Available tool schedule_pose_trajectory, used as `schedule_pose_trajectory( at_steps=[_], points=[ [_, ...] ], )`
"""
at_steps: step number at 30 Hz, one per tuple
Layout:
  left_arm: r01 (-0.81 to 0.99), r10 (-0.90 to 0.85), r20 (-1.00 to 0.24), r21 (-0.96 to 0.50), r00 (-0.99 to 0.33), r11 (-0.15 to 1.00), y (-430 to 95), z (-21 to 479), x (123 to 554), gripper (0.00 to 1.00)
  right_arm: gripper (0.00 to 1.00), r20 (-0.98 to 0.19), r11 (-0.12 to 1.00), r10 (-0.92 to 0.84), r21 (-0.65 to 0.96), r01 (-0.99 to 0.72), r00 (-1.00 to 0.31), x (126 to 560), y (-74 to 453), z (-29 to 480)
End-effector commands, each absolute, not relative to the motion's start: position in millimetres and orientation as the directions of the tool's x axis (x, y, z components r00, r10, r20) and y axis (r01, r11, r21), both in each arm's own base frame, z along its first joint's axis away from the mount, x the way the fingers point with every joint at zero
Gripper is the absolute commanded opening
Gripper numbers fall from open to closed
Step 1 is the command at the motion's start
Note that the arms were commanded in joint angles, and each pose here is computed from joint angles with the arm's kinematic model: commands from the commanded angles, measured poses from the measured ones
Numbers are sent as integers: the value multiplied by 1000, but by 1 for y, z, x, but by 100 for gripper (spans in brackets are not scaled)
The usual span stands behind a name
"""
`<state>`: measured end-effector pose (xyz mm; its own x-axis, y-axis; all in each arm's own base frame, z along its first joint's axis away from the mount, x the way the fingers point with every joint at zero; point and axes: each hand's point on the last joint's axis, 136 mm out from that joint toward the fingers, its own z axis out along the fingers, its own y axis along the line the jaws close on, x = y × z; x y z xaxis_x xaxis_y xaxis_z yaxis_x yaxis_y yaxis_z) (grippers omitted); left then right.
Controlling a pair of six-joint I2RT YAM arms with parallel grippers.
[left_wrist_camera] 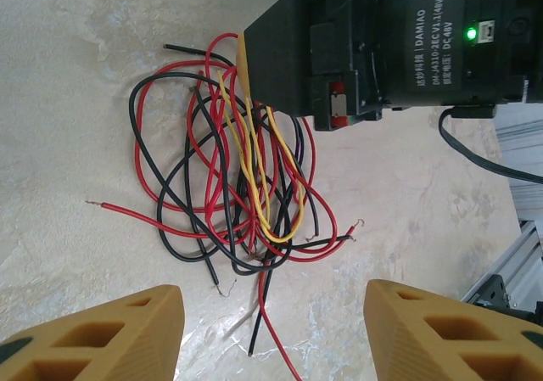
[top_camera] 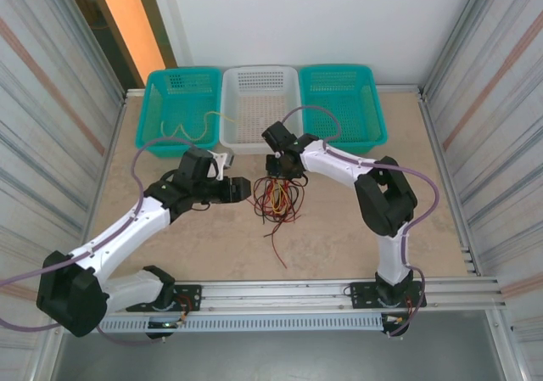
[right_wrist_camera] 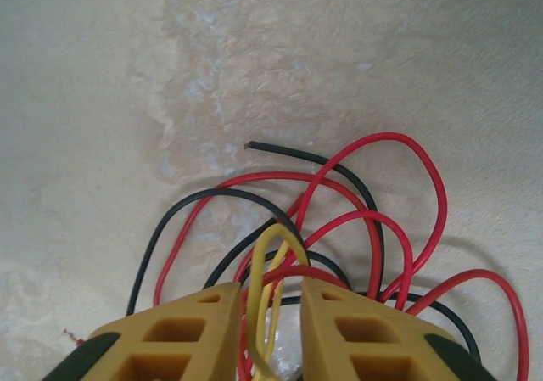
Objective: Untangle the cables
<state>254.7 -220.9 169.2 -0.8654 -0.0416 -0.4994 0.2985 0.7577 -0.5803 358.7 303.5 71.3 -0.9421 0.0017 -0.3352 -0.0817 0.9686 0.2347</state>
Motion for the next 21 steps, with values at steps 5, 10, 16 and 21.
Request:
schedule_pose_trajectory(
  at_steps=[5,10,16,21],
  points=[
    [298,-52,-486,-613,-872,732,-225,172,253,61,0,-450,965,-27,222,-141,-893,355,299,123],
    [329,-59,-496,-656,-866,679,-238,179,258,68,0,-579,947,-62,223,-231,-813,332,306,177],
    [365,-84,-507,-717,-858,593,-258,196,270,74,0,-680,923,-35,260,-285,-732,314,309,223],
    [359,-85,-490,-736,-868,575,-264,194,274,72,0,-725,892,7,316,-323,-688,306,311,254]
  ],
)
